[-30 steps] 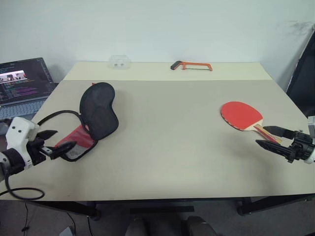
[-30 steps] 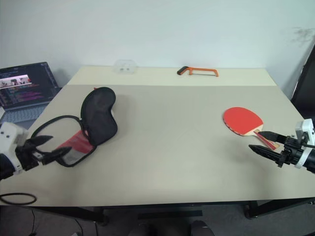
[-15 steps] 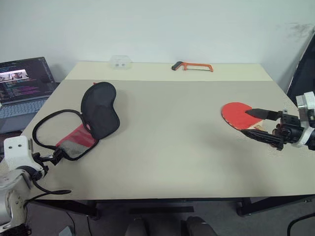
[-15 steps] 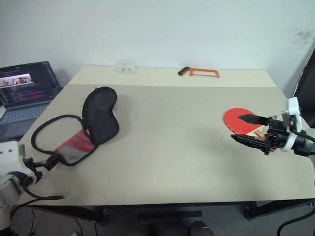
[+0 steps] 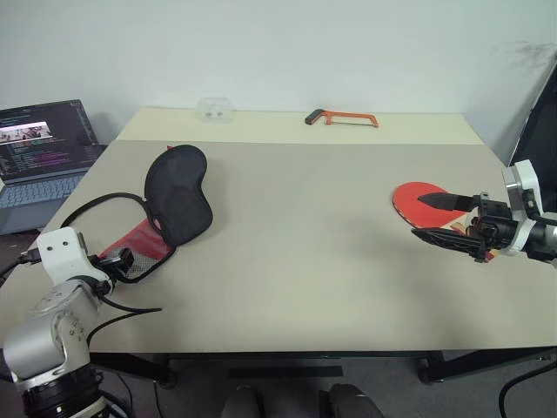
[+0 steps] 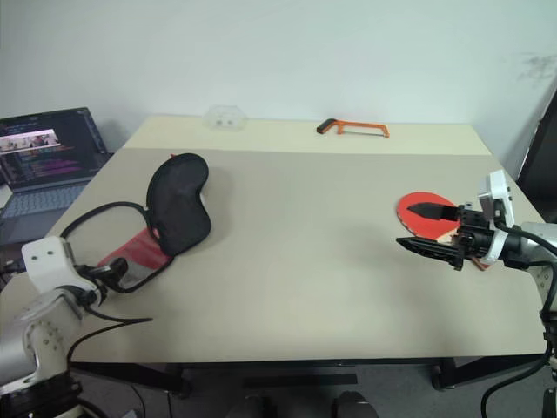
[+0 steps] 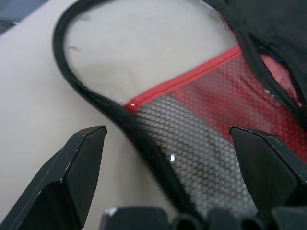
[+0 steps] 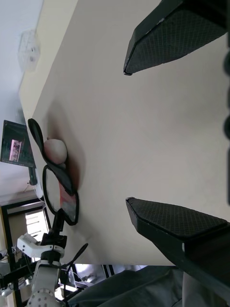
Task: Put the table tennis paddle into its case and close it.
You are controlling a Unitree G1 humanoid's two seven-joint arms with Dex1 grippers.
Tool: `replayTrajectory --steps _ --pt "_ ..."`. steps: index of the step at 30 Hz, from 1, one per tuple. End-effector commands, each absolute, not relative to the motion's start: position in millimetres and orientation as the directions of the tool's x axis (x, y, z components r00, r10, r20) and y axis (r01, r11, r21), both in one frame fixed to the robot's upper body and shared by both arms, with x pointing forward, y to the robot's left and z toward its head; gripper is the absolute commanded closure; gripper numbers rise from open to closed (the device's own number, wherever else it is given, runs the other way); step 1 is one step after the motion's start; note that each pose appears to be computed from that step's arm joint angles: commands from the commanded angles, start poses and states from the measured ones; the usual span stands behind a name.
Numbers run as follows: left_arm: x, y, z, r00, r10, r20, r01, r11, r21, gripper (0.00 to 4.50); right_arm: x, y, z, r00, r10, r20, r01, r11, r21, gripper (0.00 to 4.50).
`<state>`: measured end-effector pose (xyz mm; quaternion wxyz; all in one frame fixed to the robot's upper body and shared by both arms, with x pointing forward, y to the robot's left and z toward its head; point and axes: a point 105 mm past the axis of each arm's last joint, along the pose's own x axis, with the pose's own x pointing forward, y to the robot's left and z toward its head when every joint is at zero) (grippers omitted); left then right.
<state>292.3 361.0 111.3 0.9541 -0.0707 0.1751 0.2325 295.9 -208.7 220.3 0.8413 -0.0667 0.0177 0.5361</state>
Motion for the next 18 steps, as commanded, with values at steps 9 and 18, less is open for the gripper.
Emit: replayTrajectory --steps 9,18 --pt "308 347 95 0.804 0.425 -0.416 -0.495 0.866 -0.073 0.0 292 -214 232 0.444 0.892 -0.084 -0.891 0.428 -0.152 0.01" --pt "323 340 98 0.814 0.408 -0.414 -0.482 0.872 -0.088 1.27 292 -226 226 0.458 0.885 -0.085 -0.884 0.443 -0.152 0.0"
